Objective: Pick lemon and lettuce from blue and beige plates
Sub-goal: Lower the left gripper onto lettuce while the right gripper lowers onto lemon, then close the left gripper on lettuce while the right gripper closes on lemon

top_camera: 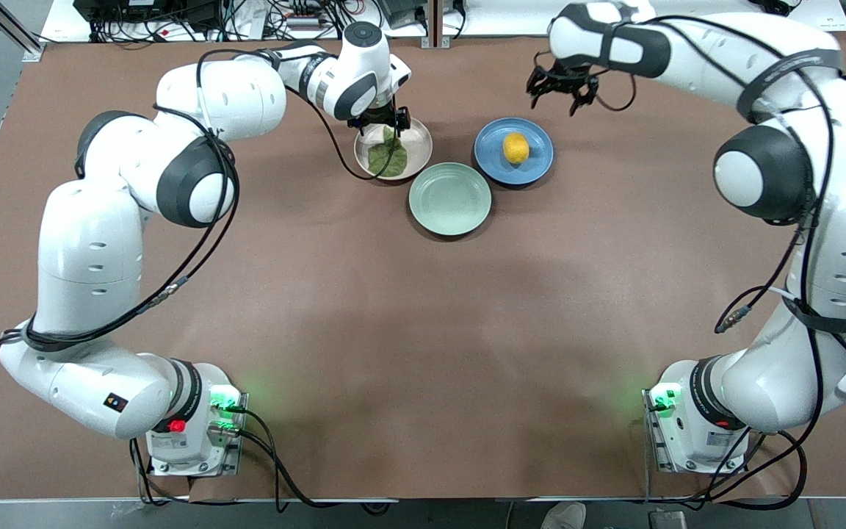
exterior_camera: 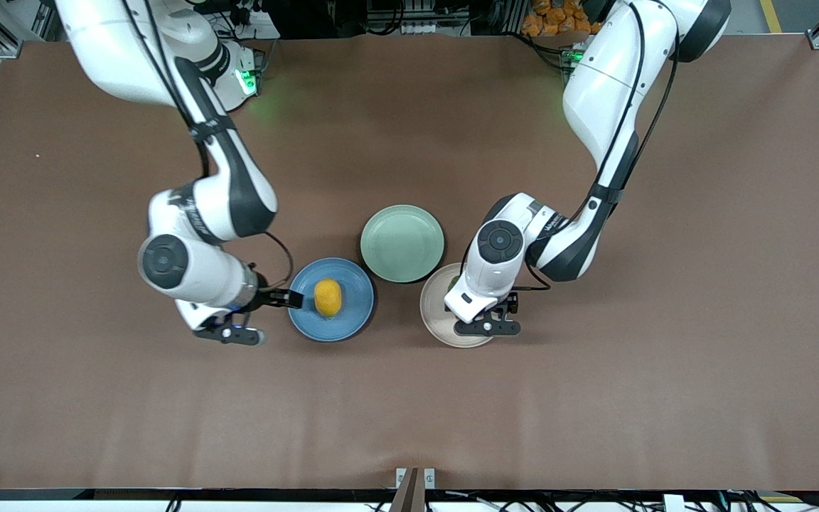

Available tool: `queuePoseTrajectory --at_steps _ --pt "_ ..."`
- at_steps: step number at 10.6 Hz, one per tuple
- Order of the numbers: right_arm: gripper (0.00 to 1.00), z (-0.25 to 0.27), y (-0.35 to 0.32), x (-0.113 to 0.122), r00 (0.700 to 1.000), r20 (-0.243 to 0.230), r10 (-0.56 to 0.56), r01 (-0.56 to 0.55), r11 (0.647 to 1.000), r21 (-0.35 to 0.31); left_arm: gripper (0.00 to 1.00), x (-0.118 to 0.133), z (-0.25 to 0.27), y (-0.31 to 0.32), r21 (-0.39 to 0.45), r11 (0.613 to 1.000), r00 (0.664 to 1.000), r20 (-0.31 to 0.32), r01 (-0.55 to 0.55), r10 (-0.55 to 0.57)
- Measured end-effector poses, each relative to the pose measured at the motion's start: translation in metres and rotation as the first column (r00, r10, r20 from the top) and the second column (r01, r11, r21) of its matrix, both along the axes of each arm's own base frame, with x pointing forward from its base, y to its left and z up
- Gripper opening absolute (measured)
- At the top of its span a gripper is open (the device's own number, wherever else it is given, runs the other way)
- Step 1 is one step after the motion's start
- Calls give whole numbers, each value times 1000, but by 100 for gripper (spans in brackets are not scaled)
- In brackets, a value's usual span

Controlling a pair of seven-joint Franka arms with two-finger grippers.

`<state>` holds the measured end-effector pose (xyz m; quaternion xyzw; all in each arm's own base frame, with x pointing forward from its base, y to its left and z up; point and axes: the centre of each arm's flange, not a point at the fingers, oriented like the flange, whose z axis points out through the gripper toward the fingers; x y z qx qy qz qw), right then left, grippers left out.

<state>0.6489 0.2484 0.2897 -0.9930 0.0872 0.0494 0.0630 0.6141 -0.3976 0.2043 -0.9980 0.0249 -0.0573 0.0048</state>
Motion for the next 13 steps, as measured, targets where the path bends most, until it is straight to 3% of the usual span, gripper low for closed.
queuePoseTrajectory --at_steps 4,7,13 --pt "100 -31 35 -16 1000 30 5 -5 1000 1 100 -7 -15 -5 21 1000 1000 -10 21 -20" --pt "100 -55 51 -30 999 25 29 -28 1000 -9 100 -7 -16 -6 21 1000 1000 -11 13 -12" --pt "100 -80 62 -35 998 44 43 -42 999 -13 100 -13 -21 -12 23 1000 1000 -16 8 -8"
